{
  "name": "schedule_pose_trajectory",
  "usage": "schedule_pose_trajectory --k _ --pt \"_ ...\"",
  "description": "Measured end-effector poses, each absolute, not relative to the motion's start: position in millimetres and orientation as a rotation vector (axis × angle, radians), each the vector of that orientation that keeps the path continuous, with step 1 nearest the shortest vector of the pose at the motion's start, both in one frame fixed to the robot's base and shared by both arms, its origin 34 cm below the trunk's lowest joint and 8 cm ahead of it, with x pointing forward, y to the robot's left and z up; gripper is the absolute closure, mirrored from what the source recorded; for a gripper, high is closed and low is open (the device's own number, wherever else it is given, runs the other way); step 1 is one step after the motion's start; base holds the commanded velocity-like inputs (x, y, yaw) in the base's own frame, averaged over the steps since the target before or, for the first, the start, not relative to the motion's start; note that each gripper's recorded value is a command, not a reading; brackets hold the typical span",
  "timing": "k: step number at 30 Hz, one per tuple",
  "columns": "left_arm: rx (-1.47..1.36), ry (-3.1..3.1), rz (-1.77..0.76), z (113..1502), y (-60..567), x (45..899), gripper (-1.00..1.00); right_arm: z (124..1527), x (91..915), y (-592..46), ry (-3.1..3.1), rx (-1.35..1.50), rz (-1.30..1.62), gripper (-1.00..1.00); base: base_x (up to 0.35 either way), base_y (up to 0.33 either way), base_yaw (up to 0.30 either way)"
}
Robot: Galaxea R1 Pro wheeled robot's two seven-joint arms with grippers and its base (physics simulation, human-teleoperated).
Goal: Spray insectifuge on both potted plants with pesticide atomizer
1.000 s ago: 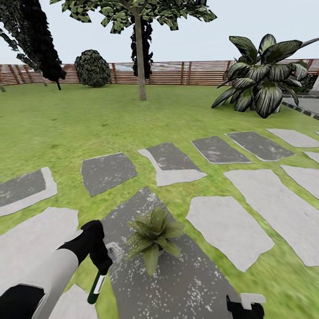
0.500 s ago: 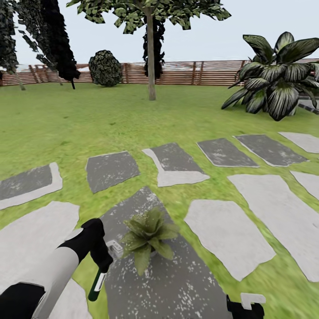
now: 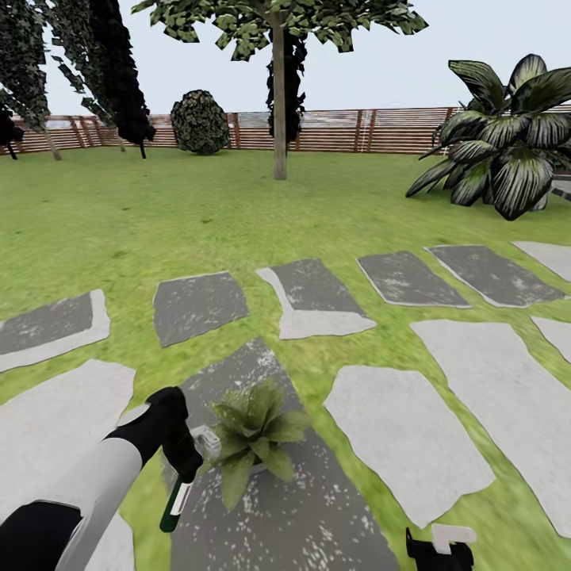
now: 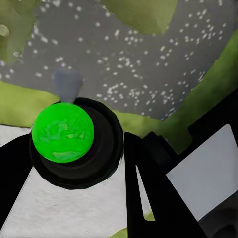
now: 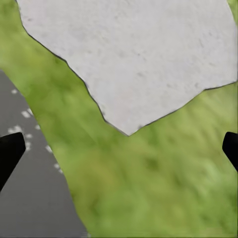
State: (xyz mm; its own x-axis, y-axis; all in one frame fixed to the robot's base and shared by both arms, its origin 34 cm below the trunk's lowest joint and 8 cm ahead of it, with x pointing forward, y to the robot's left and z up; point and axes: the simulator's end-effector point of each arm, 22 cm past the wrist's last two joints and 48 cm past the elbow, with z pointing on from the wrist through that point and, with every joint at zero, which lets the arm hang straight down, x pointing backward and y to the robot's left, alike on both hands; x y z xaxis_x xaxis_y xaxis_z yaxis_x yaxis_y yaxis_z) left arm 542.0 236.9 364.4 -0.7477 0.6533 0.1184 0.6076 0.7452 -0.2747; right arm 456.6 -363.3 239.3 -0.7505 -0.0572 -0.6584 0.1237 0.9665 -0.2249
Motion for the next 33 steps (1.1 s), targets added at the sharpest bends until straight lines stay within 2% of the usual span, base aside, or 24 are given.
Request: schedule_pose_trajectory --k 8,21,33 --pt "-1.005 -2.742 0.307 367 243 547 1.00 239 456 -363 2.398 0.046 -0.331 -1.00 0.025 -0.005 0.026" --pt "-1.024 -2.674 0.313 378 243 541 1.00 239 456 -362 2.398 0.046 -0.330 -1.00 0.000 0.000 0.260" --pt "-1.020 -2.673 0.316 376 243 539 1.00 239 457 -362 2.398 0.046 -0.330 -1.00 0.027 -0.009 0.075"
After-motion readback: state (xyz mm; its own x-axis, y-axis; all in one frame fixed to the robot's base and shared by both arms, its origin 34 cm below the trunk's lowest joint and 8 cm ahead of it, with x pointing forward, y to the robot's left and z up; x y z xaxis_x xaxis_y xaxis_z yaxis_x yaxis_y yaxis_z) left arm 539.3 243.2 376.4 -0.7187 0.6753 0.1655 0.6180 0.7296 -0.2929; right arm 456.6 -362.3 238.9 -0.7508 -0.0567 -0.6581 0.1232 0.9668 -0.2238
